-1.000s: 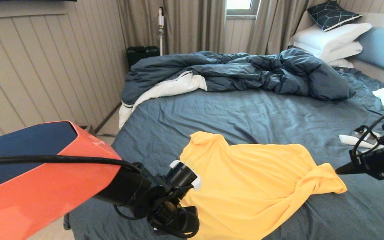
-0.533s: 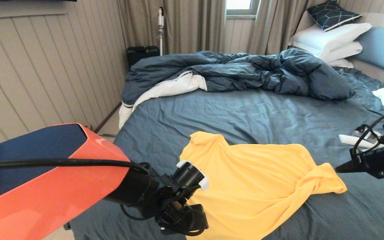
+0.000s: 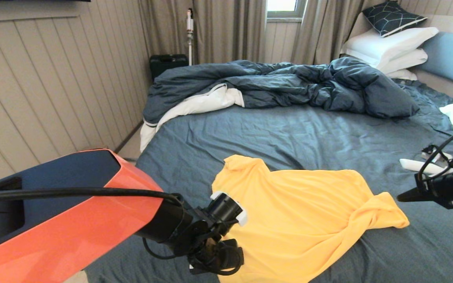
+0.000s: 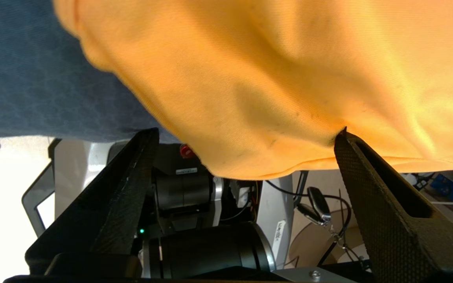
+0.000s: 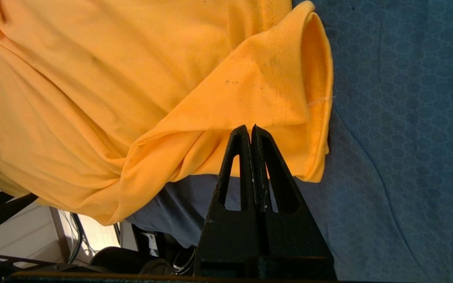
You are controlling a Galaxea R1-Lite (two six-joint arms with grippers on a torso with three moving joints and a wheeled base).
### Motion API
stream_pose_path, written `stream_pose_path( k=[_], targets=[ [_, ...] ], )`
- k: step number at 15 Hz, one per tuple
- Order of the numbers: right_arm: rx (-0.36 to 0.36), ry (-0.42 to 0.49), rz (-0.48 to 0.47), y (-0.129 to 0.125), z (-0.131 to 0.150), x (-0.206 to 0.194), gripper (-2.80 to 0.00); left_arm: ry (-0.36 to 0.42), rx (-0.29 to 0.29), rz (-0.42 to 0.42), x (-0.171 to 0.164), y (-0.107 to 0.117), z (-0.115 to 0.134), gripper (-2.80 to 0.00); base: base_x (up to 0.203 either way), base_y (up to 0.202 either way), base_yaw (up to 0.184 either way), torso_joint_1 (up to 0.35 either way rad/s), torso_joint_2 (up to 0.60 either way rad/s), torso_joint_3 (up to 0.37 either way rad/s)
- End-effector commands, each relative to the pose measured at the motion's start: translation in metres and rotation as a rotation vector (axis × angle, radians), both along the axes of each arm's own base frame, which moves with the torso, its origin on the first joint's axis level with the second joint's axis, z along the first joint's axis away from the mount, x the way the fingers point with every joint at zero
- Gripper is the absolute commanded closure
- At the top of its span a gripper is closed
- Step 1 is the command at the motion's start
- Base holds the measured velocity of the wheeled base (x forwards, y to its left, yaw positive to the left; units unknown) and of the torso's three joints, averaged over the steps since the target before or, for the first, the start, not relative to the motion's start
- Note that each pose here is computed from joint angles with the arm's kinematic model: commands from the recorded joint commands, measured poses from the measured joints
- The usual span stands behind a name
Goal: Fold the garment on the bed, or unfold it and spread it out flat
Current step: Fold the yellow T-shirt
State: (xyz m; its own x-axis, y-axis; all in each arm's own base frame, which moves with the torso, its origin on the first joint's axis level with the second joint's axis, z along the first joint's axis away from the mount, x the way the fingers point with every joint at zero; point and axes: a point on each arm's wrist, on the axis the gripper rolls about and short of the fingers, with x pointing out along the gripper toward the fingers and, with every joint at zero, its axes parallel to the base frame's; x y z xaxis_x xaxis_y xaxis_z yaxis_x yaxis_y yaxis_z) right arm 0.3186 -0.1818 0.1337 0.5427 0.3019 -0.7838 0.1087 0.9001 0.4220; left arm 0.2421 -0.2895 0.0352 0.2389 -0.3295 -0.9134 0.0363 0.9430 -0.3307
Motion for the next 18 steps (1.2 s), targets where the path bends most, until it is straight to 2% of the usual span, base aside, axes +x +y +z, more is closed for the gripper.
stream_pose_path(
  k=[1, 2, 3, 9, 13, 15, 18],
  targets=[
    [0.004, 0.002, 0.003, 0.000, -0.001, 0.000, 0.00, 0.002, 0.000, 0.001, 0.000, -0.001, -0.001, -2.80, 0.000, 0.000, 0.000, 0.000, 0.00, 0.000],
    [0.003, 0.001, 0.005, 0.001, 0.000, 0.000, 0.00, -0.001, -0.003, -0.002, 0.000, -0.002, 0.000, -2.80, 0.000, 0.000, 0.000, 0.000, 0.00, 0.000],
    [0.002, -0.001, 0.005, 0.001, 0.001, 0.000, 0.00, -0.003, -0.004, -0.004, 0.001, -0.003, 0.000, 0.00, 0.000, 0.000, 0.000, 0.000, 0.00, 0.000],
    [-0.002, -0.005, -0.002, 0.000, 0.004, -0.002, 0.00, -0.010, -0.018, -0.002, 0.004, -0.008, 0.001, 0.00, 0.000, 0.000, 0.000, 0.000, 0.00, 0.000],
    [0.001, 0.002, -0.004, 0.000, 0.002, -0.003, 0.00, 0.006, -0.016, -0.002, -0.001, -0.002, 0.006, 0.00, 0.000, 0.000, 0.000, 0.000, 0.00, 0.000],
    [0.002, 0.002, -0.003, 0.000, 0.002, -0.004, 0.00, 0.000, -0.023, -0.002, -0.009, 0.009, 0.021, 0.00, 0.000, 0.000, 0.000, 0.000, 0.00, 0.000],
    [0.007, 0.009, 0.000, 0.002, 0.001, -0.004, 0.00, -0.059, -0.076, 0.030, -0.001, 0.025, 0.055, 0.00, 0.000, 0.000, 0.000, 0.000, 0.00, 0.000]
  ],
)
